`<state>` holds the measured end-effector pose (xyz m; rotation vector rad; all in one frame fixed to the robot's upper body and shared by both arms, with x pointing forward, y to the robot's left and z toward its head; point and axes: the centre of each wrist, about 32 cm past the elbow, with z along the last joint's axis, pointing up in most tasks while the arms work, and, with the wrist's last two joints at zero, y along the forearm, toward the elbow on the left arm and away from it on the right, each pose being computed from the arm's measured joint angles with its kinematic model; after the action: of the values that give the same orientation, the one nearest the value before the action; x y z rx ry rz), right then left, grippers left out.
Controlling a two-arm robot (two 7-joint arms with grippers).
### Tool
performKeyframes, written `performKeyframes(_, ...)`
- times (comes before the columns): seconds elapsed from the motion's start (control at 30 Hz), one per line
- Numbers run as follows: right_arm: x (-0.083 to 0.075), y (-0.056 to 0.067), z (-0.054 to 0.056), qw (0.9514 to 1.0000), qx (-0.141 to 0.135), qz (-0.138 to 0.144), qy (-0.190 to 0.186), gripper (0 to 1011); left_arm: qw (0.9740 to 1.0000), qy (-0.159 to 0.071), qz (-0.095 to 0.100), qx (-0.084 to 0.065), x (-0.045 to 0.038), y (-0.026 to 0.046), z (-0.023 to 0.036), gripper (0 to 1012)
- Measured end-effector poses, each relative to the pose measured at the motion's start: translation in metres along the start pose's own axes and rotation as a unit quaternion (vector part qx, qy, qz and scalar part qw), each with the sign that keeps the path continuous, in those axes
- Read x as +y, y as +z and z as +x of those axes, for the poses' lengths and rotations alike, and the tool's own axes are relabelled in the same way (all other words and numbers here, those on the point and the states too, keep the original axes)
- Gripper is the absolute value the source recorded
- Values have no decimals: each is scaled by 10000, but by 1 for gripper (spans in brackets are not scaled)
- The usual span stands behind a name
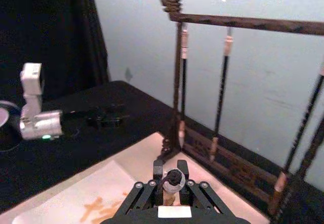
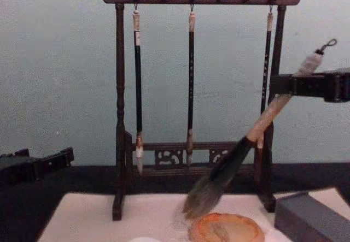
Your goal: Pick up the brush from the inkstone, write on the paper, then place the brush back to its original position.
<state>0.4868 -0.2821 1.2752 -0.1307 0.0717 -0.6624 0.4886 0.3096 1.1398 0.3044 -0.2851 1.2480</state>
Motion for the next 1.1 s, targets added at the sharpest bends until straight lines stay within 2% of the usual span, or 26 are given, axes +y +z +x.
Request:
performKeyframes(0.27, 81, 52, -164, 9984, -479, -122, 286, 166, 10000, 0, 0, 0, 0, 0, 0, 1002)
performKeyframes(0.33, 121, 60, -241, 9961, -708, -212, 487, 166, 10000, 0, 0, 0, 0, 0, 0, 1002)
performKeyframes(0.47, 156, 68, -312, 9933, -903, -280, 669, 166, 10000, 0, 1, 0, 0, 0, 0, 1002)
performKeyframes(0.7, 229, 68, -451, 9849, -1284, -478, 1058, 166, 10000, 0, 1, 0, 0, 0, 0, 1002)
performKeyframes(0.9, 236, 49, -503, 9809, -1418, -576, 1201, 165, 10000, 0, 0, 0, 0, 0, 0, 1002)
performKeyframes(1.1, 217, 28, -510, 9798, -1428, -611, 1257, 166, 10000, 0, 0, 0, 0, 0, 0, 1002)
